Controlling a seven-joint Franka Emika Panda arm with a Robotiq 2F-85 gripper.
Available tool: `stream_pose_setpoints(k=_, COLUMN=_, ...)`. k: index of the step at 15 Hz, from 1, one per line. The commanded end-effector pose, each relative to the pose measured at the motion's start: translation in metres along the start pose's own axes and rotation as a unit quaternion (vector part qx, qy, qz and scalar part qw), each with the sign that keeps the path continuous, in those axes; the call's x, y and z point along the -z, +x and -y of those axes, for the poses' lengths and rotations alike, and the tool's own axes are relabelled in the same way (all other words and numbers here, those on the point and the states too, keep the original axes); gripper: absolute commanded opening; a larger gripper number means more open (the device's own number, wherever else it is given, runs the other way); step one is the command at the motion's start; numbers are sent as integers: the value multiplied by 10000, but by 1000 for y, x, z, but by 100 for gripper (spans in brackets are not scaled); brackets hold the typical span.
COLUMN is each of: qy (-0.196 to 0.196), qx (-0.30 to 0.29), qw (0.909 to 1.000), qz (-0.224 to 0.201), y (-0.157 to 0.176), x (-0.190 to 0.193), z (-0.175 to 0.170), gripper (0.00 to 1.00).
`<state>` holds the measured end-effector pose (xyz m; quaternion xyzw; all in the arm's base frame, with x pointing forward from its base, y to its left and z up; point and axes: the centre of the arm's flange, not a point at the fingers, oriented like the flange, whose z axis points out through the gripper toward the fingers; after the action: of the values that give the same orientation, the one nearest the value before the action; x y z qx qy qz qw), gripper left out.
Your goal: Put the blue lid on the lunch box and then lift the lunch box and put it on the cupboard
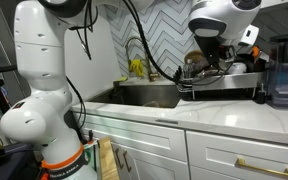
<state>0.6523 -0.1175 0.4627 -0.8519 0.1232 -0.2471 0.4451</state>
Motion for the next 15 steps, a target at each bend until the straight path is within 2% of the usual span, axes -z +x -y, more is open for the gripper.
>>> stream_pose_setpoints(k=1, qy=-351, qx=207, qw=9992, qz=20, y=7, x=-7, z=0, gripper=2)
stream_pose_setpoints(k=6, qy=-777, qx=532, qw=9955, qz=71, y=12, x=-7, z=8, gripper=4)
stream_pose_setpoints(k=7, qy=-843, qx=571, qw=9948, qz=79, y=12, x=-8, z=9, gripper=8)
stream_pose_setpoints(k=8, qy=-896, qx=599, qw=9941, qz=90, y=12, x=-9, z=9, gripper=23)
stream_pose_setpoints(k=12, qy=-1036, qx=687, qw=9922, qz=121, y=12, x=-14, z=8, gripper=51)
stream_pose_setpoints(k=13, qy=-1060, qx=700, qw=9918, qz=124, y=12, x=-15, z=7, gripper=57)
stream_pose_setpoints(k=15, qy=-1030, qx=701, qw=9921, qz=141, y=12, x=-19, z=6, gripper=60)
